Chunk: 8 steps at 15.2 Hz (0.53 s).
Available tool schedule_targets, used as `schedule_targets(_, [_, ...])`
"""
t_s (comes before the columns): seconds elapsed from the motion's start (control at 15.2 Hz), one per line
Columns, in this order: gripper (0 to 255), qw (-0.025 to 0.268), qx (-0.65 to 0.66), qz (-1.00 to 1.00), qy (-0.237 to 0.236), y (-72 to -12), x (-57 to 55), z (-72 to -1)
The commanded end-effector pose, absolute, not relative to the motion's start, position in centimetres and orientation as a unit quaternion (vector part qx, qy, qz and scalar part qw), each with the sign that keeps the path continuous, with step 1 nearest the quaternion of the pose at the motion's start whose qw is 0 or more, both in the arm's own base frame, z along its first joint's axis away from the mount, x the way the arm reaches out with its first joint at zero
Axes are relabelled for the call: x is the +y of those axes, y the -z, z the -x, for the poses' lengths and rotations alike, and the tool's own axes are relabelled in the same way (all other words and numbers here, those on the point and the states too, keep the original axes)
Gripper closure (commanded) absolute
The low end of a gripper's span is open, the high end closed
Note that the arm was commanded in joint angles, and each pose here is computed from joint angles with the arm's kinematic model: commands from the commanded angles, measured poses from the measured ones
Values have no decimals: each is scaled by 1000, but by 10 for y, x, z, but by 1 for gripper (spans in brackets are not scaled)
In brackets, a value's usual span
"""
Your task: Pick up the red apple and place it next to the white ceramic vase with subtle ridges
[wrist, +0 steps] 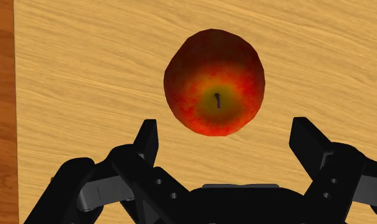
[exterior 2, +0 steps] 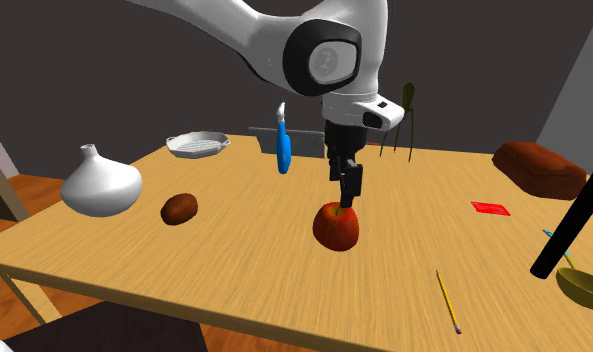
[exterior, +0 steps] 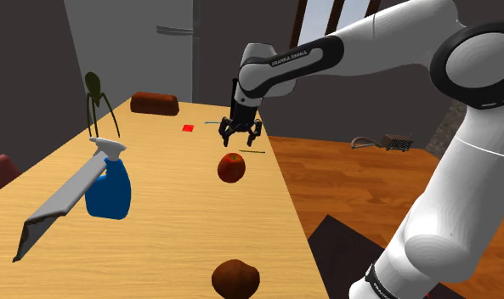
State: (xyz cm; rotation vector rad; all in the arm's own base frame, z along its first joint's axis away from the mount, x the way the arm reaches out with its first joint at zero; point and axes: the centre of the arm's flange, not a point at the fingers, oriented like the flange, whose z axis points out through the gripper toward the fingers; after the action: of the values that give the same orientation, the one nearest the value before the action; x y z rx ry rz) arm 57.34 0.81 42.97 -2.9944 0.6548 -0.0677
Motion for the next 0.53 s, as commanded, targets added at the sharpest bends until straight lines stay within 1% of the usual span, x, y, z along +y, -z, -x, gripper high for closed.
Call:
schedule_targets(0.0, [0,38,215,976,23,-420,9,-577])
schedule_targets(0.26, [0,38,215,976,23,-396,10,-579])
schedule_targets(0.46, [0,38,215,976,23,-396,10,-579])
